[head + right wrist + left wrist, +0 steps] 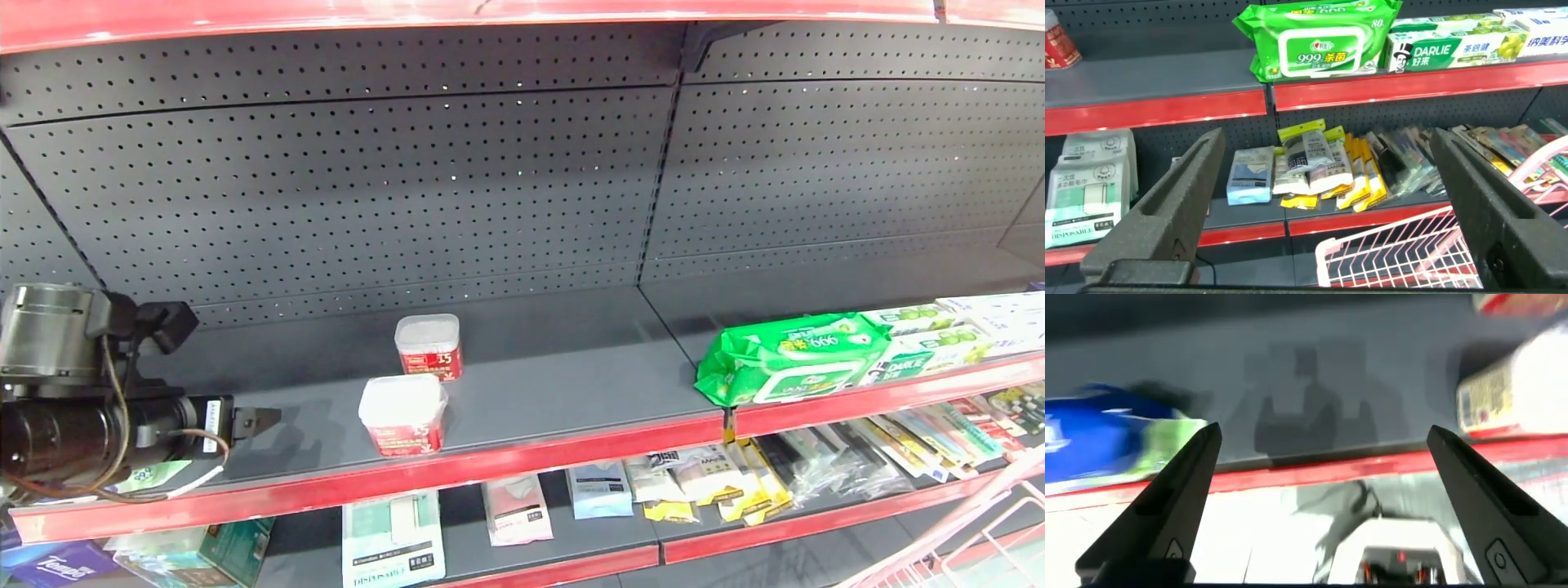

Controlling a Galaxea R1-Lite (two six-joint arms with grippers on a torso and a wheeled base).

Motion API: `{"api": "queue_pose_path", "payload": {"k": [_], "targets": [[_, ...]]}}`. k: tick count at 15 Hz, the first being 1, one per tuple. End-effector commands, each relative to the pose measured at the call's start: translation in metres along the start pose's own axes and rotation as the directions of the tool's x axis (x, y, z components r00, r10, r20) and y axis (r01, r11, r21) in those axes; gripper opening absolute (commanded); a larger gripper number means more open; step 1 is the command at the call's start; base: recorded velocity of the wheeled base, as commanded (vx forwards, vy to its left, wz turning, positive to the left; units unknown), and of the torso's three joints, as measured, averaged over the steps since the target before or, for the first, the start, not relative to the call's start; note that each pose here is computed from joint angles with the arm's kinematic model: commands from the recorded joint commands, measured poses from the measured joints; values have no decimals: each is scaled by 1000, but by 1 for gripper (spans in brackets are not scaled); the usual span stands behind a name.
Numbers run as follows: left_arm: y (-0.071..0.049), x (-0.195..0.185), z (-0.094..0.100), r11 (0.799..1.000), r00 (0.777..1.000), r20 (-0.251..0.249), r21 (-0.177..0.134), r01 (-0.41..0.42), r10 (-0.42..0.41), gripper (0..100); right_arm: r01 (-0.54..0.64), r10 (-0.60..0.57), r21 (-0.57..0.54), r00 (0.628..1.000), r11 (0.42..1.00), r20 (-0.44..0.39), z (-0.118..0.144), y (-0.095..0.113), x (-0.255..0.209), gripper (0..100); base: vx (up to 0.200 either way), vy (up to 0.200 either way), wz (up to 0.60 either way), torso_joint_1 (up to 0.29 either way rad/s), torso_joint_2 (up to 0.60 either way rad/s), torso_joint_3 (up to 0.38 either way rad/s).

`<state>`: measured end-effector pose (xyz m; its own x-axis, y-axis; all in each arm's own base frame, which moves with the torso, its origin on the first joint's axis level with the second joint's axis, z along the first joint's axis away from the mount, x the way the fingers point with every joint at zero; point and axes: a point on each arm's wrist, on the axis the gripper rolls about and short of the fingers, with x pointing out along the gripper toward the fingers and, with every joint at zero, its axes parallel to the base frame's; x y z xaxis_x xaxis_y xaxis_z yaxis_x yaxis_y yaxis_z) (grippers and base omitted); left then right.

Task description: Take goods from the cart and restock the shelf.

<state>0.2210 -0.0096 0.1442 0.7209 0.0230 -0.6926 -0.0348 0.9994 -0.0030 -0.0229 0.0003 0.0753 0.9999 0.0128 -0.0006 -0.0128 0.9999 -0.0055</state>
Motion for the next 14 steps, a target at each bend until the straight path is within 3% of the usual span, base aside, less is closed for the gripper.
{"api": "queue_pose_path", "payload": {"k": [1, 5, 8, 12, 14], "targets": [[-7, 22, -5, 1000, 997, -81, 23, 14, -12, 100, 0, 0, -1, 1000, 1000, -1, 0, 0, 0, 100, 0, 0, 0, 0, 0, 0], [-17, 40, -2, 998, 992, -123, 47, 35, -29, 100, -1, 1, -1, 1000, 1000, -1, 0, 0, 0, 100, 0, 0, 0, 0, 0, 0], [-19, 51, 10, 998, 993, -112, 47, 31, -26, 100, -1, 1, -1, 1000, 1000, -2, 0, 0, 0, 100, 0, 0, 0, 0, 0, 0], [-21, 65, 11, 998, 991, -131, 48, 30, -23, 100, -1, 1, -1, 1000, 1000, -1, 0, 0, 0, 100, 0, 0, 0, 0, 0, 0], [-22, 75, 14, 999, 993, -113, 45, 29, -24, 100, -1, 1, -1, 1000, 1000, -1, 0, 0, 0, 100, 0, 0, 0, 0, 0, 0]]}}
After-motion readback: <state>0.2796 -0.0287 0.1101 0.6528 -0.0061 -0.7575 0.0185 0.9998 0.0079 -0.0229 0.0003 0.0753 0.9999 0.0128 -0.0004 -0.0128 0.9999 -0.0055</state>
